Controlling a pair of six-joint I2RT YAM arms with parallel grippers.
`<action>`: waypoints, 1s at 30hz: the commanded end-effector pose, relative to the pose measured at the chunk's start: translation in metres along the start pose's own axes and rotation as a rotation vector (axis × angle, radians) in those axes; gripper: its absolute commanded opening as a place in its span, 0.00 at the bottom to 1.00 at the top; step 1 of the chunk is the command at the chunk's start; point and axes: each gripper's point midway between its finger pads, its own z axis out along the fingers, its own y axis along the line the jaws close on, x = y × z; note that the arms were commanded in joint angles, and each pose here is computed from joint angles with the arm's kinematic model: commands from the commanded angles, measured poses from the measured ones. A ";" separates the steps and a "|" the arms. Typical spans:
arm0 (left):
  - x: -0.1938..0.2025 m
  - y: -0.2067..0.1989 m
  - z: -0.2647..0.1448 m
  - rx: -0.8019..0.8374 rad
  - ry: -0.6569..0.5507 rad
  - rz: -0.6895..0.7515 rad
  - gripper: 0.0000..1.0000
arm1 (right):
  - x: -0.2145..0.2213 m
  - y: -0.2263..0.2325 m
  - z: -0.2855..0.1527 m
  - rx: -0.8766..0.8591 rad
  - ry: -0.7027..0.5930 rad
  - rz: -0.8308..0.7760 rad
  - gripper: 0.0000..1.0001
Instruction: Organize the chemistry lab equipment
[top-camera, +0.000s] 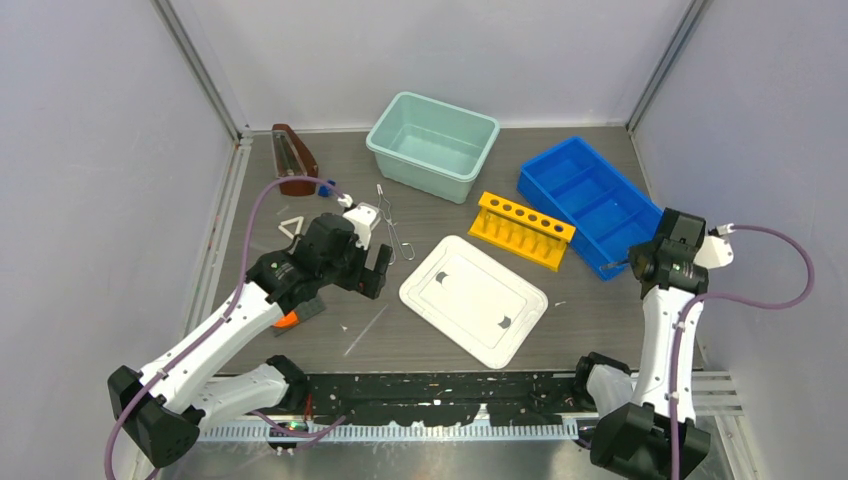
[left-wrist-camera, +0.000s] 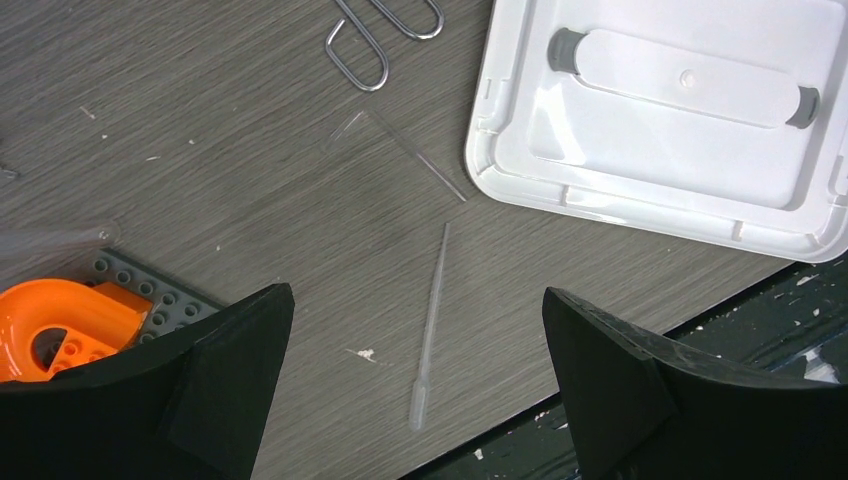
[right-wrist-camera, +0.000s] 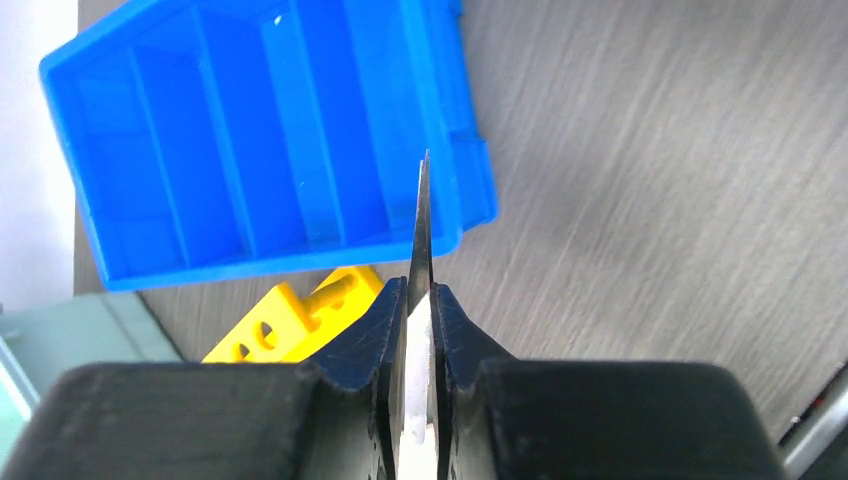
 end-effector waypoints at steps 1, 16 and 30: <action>-0.017 0.007 -0.012 -0.048 -0.048 -0.006 1.00 | 0.005 0.049 -0.010 -0.182 0.057 -0.061 0.08; -0.020 0.004 -0.017 -0.027 -0.079 -0.005 1.00 | 0.149 0.249 -0.085 -0.834 0.263 -0.463 0.08; -0.021 0.004 -0.020 -0.025 -0.092 -0.009 1.00 | 0.218 0.383 -0.068 -1.034 0.061 -0.869 0.13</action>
